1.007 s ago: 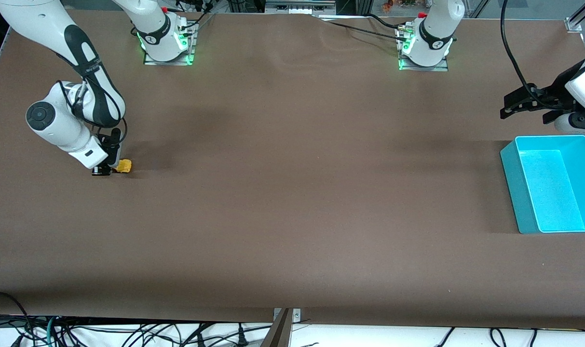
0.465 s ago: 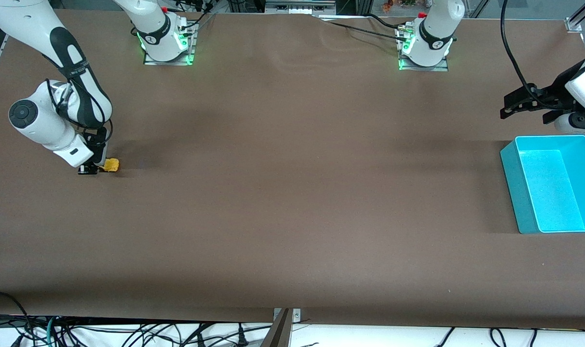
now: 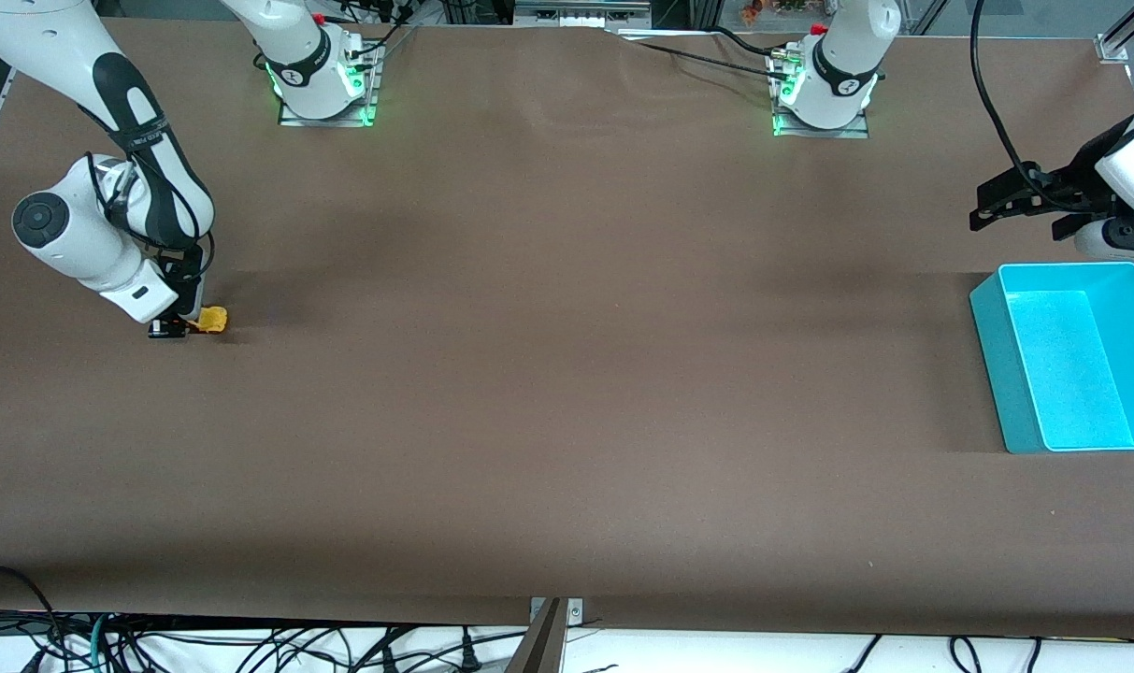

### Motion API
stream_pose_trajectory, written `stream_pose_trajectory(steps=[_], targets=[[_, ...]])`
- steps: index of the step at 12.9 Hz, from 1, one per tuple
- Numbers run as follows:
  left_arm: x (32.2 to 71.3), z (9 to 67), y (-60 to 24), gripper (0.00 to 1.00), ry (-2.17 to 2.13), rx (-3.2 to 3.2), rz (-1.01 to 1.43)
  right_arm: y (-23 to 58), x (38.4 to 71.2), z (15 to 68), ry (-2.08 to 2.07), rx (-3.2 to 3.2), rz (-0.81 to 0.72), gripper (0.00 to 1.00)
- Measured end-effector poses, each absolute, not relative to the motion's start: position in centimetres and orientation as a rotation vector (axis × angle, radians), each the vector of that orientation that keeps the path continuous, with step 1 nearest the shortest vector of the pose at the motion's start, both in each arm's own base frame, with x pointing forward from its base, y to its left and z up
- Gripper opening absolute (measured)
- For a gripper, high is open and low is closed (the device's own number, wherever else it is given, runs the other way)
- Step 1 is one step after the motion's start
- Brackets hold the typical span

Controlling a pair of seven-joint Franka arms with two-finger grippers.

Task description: Wind and store yellow beetle car

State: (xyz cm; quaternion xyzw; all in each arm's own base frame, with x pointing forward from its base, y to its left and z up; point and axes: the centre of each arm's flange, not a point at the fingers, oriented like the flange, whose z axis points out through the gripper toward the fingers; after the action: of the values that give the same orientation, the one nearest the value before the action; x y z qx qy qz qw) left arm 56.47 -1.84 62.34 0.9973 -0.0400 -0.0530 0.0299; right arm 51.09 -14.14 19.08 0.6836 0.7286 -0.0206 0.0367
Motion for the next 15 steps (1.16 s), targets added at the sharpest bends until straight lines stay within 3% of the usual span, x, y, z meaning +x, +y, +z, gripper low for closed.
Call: stream_pose_trajectory(steps=[3, 8, 11, 15], targets=[[56.5, 62.3, -1.8, 1.00, -0.123, 3.075, -0.163, -14.7, 50.4, 18.1, 2.238, 2.127, -0.088, 0.48], [56.5, 62.3, -1.8, 1.00, -0.123, 3.075, -0.163, -15.1, 51.0, 21.2, 2.238, 2.200, -0.104, 0.97], [56.5, 62.3, -1.8, 1.00, -0.123, 3.075, -0.164, -14.8, 52.1, 24.0, 2.261, 2.231, -0.119, 1.00], [56.5, 62.3, -1.8, 1.00, -0.123, 3.075, -0.164, -13.7, 56.3, 28.4, 2.166, 2.284, -0.085, 1.00]])
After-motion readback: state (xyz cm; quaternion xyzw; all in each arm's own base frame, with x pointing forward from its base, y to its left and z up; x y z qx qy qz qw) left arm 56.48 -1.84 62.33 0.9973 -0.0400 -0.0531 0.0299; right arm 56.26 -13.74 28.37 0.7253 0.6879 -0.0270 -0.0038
